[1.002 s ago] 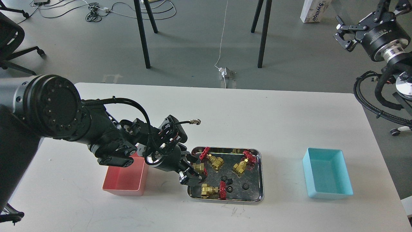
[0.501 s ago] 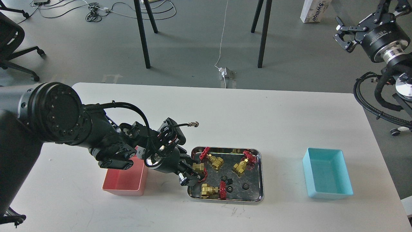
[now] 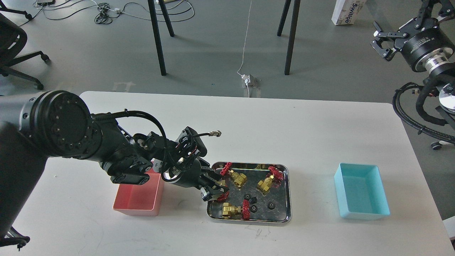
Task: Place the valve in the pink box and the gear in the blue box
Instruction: 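Lower the left gripper onto a red-handled brass valve and close, then lift the valve with the left gripper and carry it over the pink box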
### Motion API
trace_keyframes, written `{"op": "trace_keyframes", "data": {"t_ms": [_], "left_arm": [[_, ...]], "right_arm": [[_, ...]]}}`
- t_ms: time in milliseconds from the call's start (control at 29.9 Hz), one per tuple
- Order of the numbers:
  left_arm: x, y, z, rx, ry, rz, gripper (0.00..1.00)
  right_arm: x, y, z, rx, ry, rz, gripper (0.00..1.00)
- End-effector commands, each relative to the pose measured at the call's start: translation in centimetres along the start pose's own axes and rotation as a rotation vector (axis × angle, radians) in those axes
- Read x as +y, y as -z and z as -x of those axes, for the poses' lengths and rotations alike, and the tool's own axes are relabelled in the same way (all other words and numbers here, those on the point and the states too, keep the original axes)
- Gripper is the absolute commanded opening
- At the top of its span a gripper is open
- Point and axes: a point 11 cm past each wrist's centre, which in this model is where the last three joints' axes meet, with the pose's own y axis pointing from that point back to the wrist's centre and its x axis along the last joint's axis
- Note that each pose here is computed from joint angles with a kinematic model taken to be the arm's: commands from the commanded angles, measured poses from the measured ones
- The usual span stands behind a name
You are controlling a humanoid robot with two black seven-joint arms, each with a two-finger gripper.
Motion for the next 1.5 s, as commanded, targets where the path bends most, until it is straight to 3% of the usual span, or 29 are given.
{"op": "trace_keyframes", "data": {"t_ms": [0, 735, 1470], "left_arm": [[0.0, -0.1, 0.1, 0.001, 0.002, 0.002, 0.4], [0.2, 0.1, 0.0, 0.003, -0.012, -0.002, 0.29], [1.6, 0.5, -0.5, 0.033, -0.043, -0.01, 0.26]], "right_arm": [[0.0, 0.0, 0.0, 0.0, -0.001, 0.0, 0.99], [0.4, -0.5, -0.7, -0.001, -0.016, 0.009, 0.99], [0.4, -0.5, -0.7, -0.001, -0.018, 0.009, 0.99]]}}
